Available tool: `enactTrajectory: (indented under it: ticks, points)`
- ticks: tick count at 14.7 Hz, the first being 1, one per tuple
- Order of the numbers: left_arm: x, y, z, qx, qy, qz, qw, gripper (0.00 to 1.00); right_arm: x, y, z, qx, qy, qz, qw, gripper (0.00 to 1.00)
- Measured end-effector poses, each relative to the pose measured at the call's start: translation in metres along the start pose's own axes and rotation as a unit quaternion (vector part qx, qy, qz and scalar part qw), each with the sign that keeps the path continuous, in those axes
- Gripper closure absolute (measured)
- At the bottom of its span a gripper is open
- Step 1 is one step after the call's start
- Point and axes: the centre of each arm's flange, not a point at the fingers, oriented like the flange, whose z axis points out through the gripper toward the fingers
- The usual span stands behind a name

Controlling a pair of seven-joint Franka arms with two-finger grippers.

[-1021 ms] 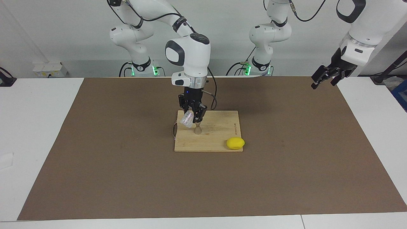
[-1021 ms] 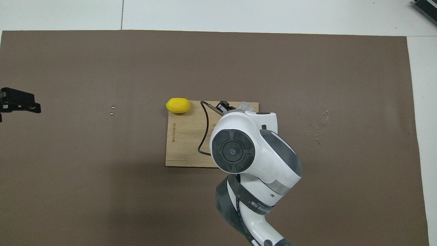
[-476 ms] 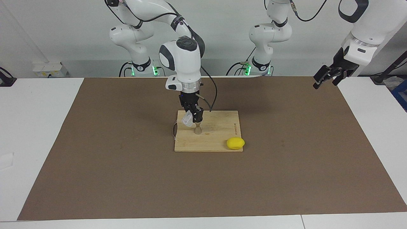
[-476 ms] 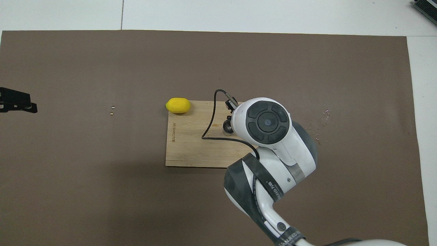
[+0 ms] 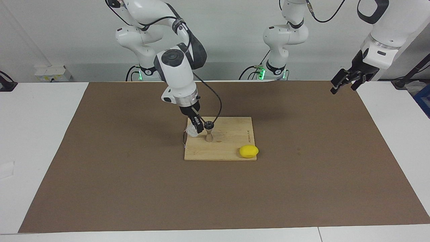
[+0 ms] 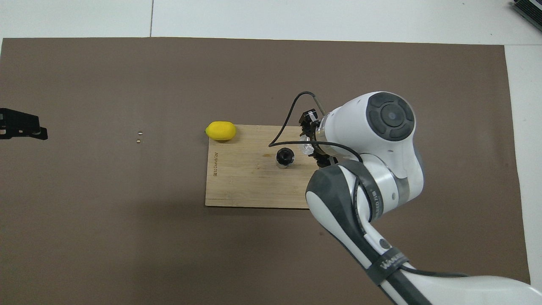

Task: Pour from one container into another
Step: 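Carry the glass cup back and set it down at its spot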

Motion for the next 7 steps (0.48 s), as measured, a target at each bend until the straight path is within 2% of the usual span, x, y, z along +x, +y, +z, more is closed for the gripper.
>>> enactTrajectory:
  ticks: [3,7]
  points:
    - [-0.001,0.002,-0.001,0.000,0.002,0.002,1.000,0.00,0.062,0.006,0.002,0.004,-0.052,0.044,0.998,0.48]
    - [-0.002,0.017,-0.002,-0.001,0.008,0.015,1.000,0.00,0.149,0.022,0.011,0.021,-0.126,0.109,0.986,0.48]
